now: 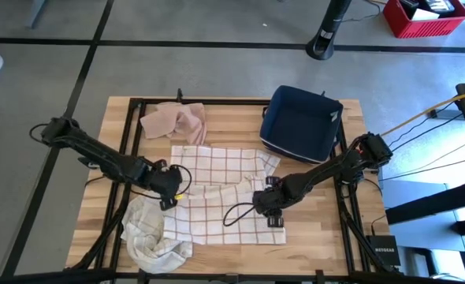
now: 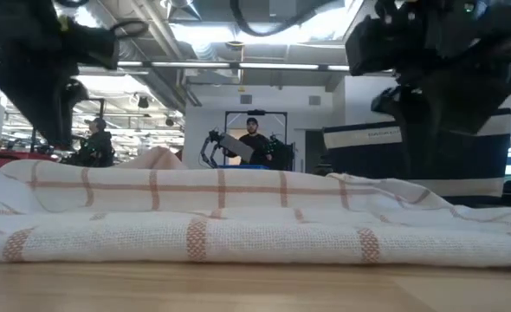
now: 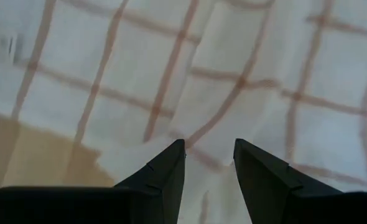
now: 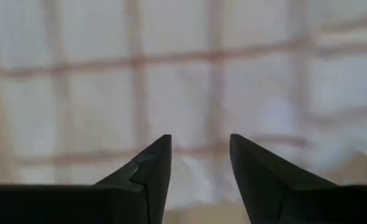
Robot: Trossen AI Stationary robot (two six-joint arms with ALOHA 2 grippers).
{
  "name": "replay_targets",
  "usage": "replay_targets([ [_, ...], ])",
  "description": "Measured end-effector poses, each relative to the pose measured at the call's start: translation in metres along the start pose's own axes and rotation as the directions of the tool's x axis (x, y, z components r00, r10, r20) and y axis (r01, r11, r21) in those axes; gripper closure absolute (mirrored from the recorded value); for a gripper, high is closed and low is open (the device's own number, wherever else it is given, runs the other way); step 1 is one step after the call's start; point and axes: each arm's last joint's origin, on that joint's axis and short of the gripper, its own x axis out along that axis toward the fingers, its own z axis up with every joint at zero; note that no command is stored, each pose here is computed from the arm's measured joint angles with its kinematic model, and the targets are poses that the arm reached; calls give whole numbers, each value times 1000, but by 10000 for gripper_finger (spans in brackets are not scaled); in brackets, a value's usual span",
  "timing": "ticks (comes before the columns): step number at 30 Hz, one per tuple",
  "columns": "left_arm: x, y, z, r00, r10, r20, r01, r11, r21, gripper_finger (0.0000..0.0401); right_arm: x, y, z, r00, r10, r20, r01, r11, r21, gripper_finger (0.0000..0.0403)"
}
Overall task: Fold towel
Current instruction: Fold the white with red-stripe towel
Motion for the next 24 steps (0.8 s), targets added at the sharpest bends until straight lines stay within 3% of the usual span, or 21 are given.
replay_targets([
  [2,-1,5,-1,999,-8,-48,6,999,-38,271,-9,-4,-2,997,-83,4,83,996,-35,238],
  [5,-11,15,-2,998,-20,-52,18,998,-52,271,-28,-13,0,980,-158,123,165,985,-48,238],
  [10,-33,33,-1,996,-7,90,15,996,-88,271,-30,-40,0,959,-188,211,185,982,34,238],
  [16,-38,40,-8,984,-7,180,26,994,-105,271,-7,-31,-15,970,-138,201,143,990,-9,238],
  [19,-28,42,-14,985,7,175,14,993,-116,271,0,-24,-28,934,-281,221,292,956,-16,238],
  [22,-15,43,-17,980,3,200,23,992,-128,271,2,-28,-36,855,-462,235,469,883,30,238],
  [24,-7,40,-16,965,-35,261,75,987,-144,271,5,-38,-36,836,-501,225,501,863,61,238],
])
